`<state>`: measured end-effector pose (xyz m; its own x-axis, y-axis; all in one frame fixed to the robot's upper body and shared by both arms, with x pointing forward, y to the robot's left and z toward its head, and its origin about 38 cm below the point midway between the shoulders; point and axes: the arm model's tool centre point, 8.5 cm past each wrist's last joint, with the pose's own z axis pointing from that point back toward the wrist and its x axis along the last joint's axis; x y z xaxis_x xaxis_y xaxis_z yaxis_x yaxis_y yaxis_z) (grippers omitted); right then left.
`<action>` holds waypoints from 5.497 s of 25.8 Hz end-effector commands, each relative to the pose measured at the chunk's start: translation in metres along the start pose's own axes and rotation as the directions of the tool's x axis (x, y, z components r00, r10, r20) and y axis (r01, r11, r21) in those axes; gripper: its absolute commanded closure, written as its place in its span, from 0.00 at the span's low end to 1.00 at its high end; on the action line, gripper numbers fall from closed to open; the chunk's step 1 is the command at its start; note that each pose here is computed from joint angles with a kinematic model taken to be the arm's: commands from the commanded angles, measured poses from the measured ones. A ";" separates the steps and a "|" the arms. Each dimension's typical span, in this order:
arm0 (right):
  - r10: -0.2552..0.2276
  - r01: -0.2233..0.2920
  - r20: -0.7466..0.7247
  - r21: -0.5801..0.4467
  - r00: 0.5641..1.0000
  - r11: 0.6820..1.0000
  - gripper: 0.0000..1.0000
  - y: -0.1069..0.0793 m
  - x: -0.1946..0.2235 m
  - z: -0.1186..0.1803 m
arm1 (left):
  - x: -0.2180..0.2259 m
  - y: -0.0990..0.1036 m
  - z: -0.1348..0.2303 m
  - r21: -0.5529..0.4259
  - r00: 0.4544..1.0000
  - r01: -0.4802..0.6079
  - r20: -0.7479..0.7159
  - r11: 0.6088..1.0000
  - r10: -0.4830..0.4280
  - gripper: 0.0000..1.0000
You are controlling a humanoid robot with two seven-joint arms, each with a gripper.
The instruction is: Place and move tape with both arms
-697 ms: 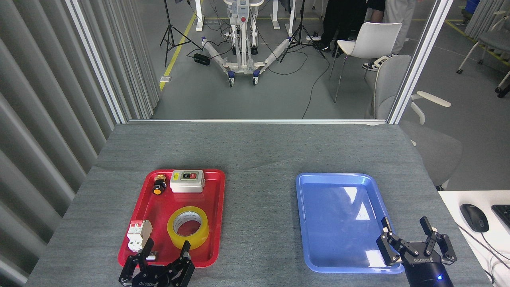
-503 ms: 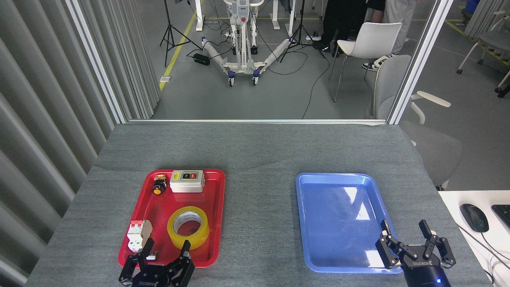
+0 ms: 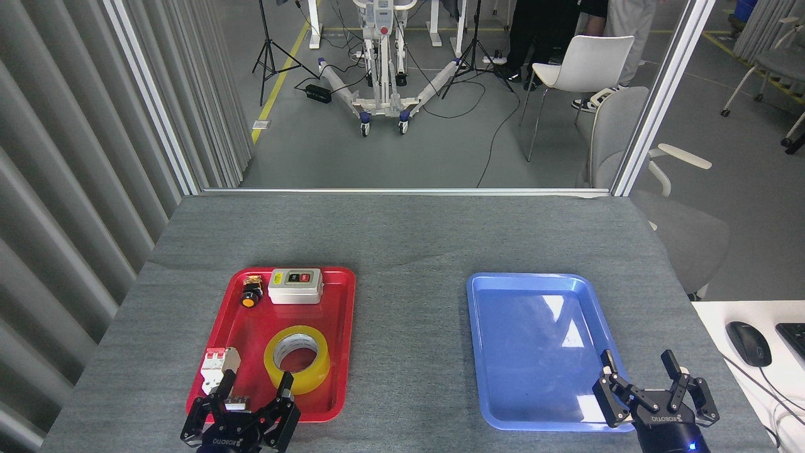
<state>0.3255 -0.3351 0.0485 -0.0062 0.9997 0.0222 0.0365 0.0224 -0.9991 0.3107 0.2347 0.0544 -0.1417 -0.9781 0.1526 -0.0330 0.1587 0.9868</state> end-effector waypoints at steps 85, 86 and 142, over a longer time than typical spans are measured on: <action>-0.017 0.017 -0.009 0.095 1.000 0.995 0.00 0.008 0.007 0.002 | -0.013 0.010 -0.101 -0.012 0.999 -0.035 -0.025 0.999 0.035 0.00; -0.017 0.017 -0.009 0.093 1.000 0.995 0.00 0.008 0.007 0.002 | -0.013 0.010 -0.103 -0.027 0.998 -0.054 -0.026 0.998 0.053 0.00; -0.023 0.026 -0.031 0.101 0.999 0.995 0.00 0.011 0.013 0.001 | -0.032 0.017 -0.153 -0.889 0.994 0.011 0.060 0.458 0.093 0.09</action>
<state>0.3252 -0.3223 0.0382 0.0239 0.9985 0.0488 -0.0629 0.0502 -0.9968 0.4658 0.2506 0.0772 -0.2036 -0.9502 0.2361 0.8623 -0.0599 0.5028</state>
